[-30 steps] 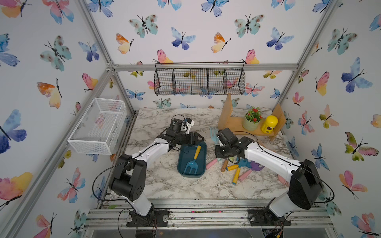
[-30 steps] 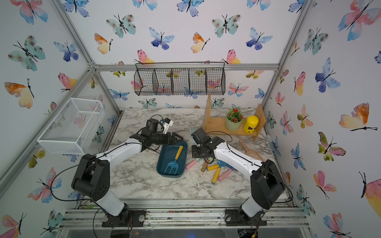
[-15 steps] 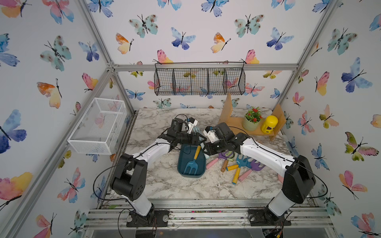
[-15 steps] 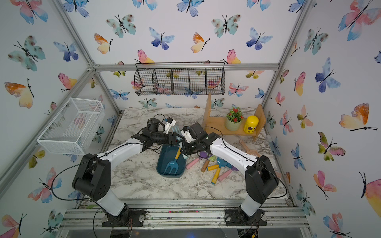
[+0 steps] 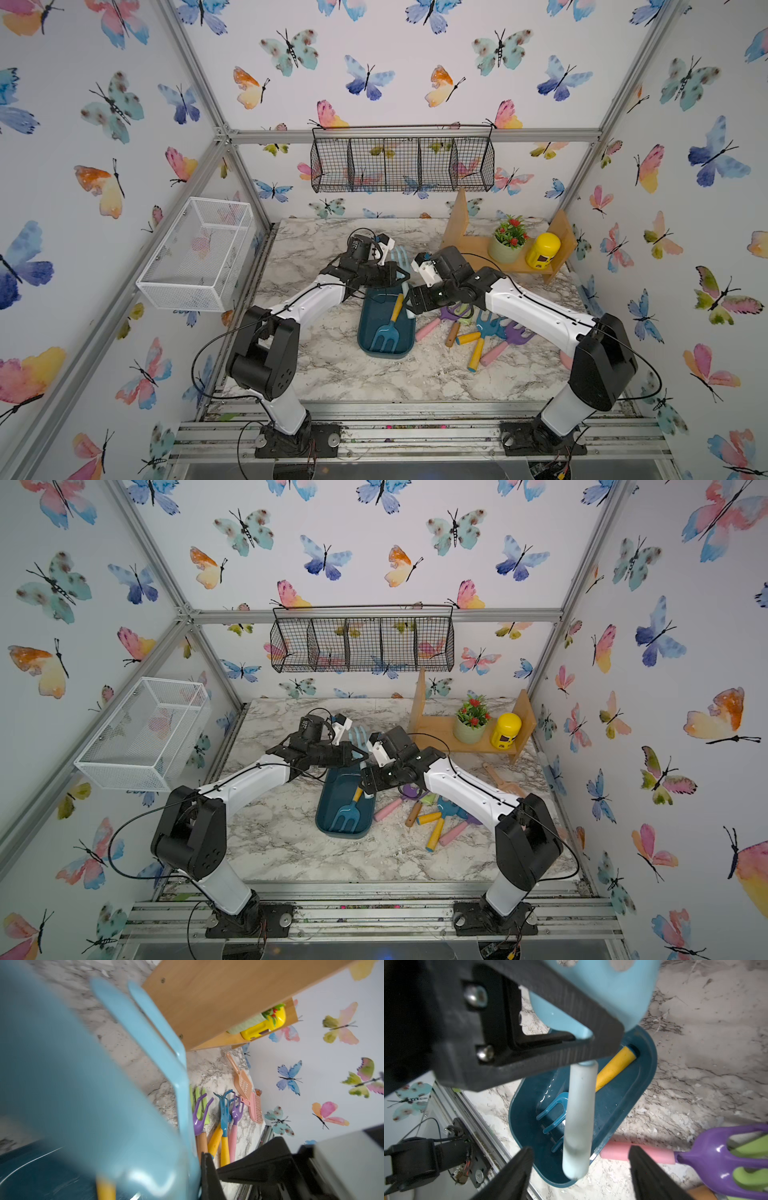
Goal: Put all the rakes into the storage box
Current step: Pick up the rake at the center of the board.
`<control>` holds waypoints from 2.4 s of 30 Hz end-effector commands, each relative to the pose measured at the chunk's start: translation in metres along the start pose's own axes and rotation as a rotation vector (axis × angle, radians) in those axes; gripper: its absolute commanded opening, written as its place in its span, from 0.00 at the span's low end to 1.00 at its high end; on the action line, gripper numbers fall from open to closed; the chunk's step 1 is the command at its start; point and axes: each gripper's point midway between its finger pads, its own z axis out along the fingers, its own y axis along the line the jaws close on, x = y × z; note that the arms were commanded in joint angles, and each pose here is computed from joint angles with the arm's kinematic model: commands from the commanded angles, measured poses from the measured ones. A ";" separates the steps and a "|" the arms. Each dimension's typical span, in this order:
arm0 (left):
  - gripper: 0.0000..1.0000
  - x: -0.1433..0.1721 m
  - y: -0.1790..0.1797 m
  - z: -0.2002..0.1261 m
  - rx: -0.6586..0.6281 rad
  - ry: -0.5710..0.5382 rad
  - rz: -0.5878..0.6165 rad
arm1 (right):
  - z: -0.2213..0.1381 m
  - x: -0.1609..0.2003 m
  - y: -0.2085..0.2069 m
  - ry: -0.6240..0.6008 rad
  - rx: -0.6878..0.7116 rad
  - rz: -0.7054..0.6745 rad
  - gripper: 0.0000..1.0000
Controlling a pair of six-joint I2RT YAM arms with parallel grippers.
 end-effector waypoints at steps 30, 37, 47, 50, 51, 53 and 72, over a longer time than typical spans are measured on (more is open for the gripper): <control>0.00 -0.076 0.055 -0.079 -0.028 -0.433 -0.739 | 0.011 -0.069 0.018 -0.147 -0.496 0.227 0.80; 0.00 -0.072 0.059 -0.080 -0.037 -0.451 -0.741 | 0.014 -0.074 0.018 -0.160 -0.500 0.234 0.77; 0.00 -0.071 0.055 -0.076 -0.028 -0.440 -0.727 | 0.026 -0.092 0.021 -0.170 -0.543 0.251 0.72; 0.00 -0.071 0.055 -0.076 -0.028 -0.440 -0.723 | 0.027 -0.098 0.022 -0.179 -0.545 0.245 0.71; 0.00 -0.070 0.055 -0.075 -0.028 -0.440 -0.723 | 0.028 -0.099 0.023 -0.177 -0.551 0.245 0.69; 0.00 -0.071 0.055 -0.076 -0.027 -0.441 -0.720 | 0.031 -0.101 0.023 -0.166 -0.561 0.251 0.66; 0.00 -0.072 0.057 -0.072 -0.025 -0.443 -0.711 | 0.037 -0.093 0.026 -0.119 -0.603 0.279 0.58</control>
